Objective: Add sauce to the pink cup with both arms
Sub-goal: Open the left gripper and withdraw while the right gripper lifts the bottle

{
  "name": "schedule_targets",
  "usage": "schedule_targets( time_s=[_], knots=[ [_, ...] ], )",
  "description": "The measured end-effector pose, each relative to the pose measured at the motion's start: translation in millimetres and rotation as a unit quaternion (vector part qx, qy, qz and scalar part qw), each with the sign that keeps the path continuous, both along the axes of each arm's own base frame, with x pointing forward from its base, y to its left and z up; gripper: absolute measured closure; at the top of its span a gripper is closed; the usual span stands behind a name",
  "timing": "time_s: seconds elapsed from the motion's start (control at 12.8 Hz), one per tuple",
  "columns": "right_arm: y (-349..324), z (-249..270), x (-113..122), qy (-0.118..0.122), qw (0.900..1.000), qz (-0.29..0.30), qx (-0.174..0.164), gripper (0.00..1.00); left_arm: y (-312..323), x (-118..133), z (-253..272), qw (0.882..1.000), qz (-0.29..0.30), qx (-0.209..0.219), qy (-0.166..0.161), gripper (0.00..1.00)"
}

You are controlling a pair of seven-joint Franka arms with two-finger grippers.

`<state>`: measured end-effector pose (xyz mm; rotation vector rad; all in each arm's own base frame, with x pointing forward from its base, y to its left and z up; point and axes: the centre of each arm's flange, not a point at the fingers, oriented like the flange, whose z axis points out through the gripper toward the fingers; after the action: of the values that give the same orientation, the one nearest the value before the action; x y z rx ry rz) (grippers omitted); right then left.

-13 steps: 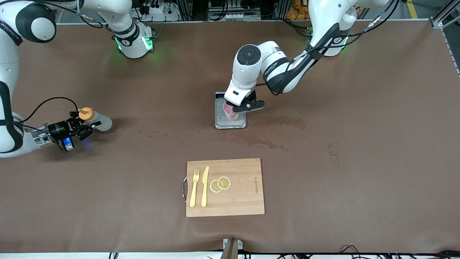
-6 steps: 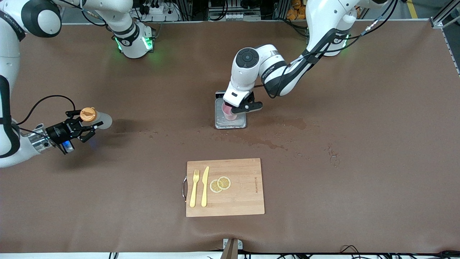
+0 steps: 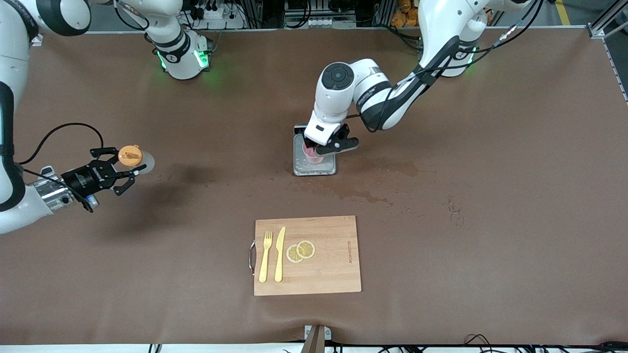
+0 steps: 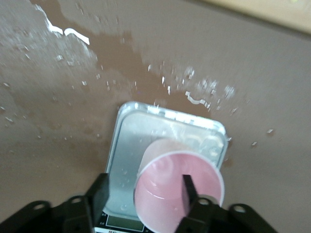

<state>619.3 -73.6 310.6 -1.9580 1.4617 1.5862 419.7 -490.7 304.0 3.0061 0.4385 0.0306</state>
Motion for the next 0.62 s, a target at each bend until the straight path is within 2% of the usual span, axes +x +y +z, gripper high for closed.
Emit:
schedule_targets(
  time_s=[0.16,0.23,0.39,0.62],
  knots=[
    [28.4,13.9,3.8,0.013,1.0,0.008,-0.026,0.52,21.2,24.8,50.2,0.999,0.026,0.017,-0.026,0.04],
    [44.5,20.7,6.2,0.02,0.999,0.01,-0.043,0.52,34.2,37.0,80.7,0.998,0.042,0.029,-0.039,0.0],
    [79.8,36.8,12.8,0.025,0.996,0.009,-0.081,0.52,58.4,58.8,134.7,0.995,0.07,0.049,-0.054,0.0],
    [127.5,51.1,19.5,0.035,0.991,0.003,-0.132,0.52,111.6,113.4,194.4,0.996,0.068,0.031,-0.056,0.0]
  ],
)
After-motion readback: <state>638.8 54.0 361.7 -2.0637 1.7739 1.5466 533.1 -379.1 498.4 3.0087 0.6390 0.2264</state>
